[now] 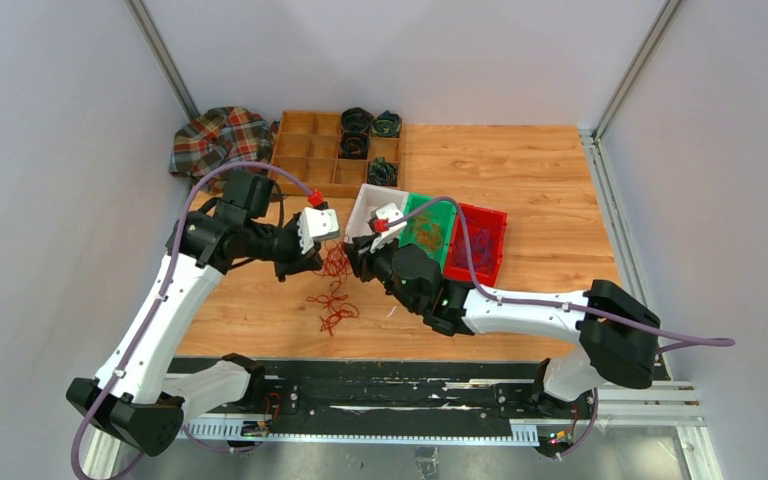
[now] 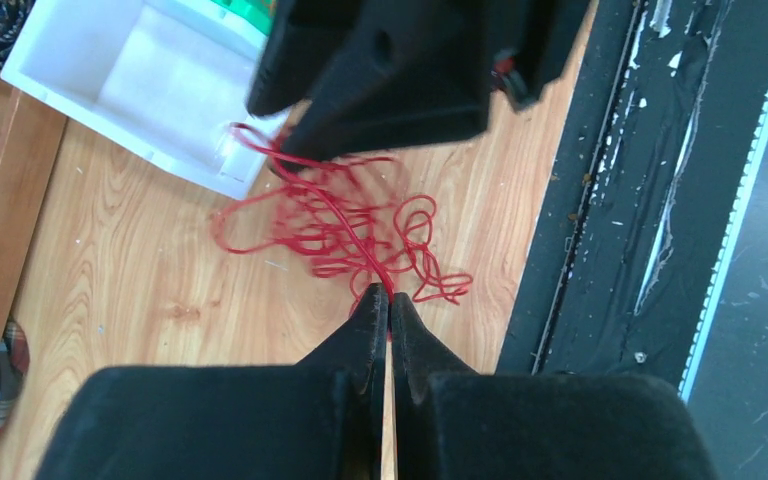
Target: Untangle the cables
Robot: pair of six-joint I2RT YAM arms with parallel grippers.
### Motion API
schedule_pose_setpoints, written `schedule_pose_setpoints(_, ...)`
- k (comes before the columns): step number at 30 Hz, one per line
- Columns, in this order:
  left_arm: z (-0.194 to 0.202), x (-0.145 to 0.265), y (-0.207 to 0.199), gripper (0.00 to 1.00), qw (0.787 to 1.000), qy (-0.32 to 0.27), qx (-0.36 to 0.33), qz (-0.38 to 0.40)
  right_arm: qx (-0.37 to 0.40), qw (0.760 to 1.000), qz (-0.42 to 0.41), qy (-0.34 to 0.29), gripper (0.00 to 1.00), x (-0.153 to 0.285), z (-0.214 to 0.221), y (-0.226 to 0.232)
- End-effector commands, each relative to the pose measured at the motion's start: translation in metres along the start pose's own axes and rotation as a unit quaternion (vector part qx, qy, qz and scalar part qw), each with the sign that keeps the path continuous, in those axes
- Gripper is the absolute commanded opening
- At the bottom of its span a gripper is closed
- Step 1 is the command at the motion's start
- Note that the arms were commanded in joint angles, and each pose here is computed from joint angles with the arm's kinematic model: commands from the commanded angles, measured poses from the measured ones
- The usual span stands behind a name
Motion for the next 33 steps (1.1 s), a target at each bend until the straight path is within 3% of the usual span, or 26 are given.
schedule_pose_setpoints(1, -0.009, 0.012, -0.013, 0.0, 1.0, -0.017, -0.006, 0.018, 0.002, 0.993, 0.102, -0.061, 0.28, 0.005, -0.021, -0.028)
schedule_pose_setpoints(10, -0.014, 0.016, -0.009, 0.0, 1.0, -0.015, -0.015, 0.008, -0.005, 0.999, 0.022, -0.048, 0.37, 0.007, -0.014, -0.005)
schedule_pose_setpoints(15, -0.02, 0.028, 0.001, 0.0, 0.999, -0.007, -0.031, -0.027, -0.007, 0.997, 0.066, -0.033, 0.24, 0.018, -0.001, -0.024)
schedule_pose_setpoints(19, -0.029, 0.045, 0.008, 0.0, 0.996, -0.002, -0.05, -0.069, -0.008, 0.992, 0.128, -0.013, 0.07, 0.034, 0.016, -0.054)
schedule_pose_setpoints(23, -0.036, 0.059, 0.012, 0.0, 0.992, 0.0, -0.072, -0.099, -0.008, 0.984, 0.18, -0.002, 0.04, 0.053, 0.028, -0.081)
schedule_pose_setpoints(29, -0.045, 0.079, 0.025, 0.0, 0.984, 0.017, -0.103, -0.147, -0.007, 0.977, 0.212, 0.002, 0.24, 0.074, 0.028, -0.099)
schedule_pose_setpoints(33, -0.053, 0.083, 0.025, 0.0, 0.984, 0.002, -0.102, -0.149, -0.016, 0.992, 0.124, -0.016, 0.39, 0.07, 0.001, -0.069)
Point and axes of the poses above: each gripper's point midway between its finger pads, its own x axis back along the fingers, its own y axis along the line the jaws close on, z = x × y, the point moved 3 cm from there along x, back along the fingers, and after that the axes turned 8 degrees about -x, right-handed, at the moved point
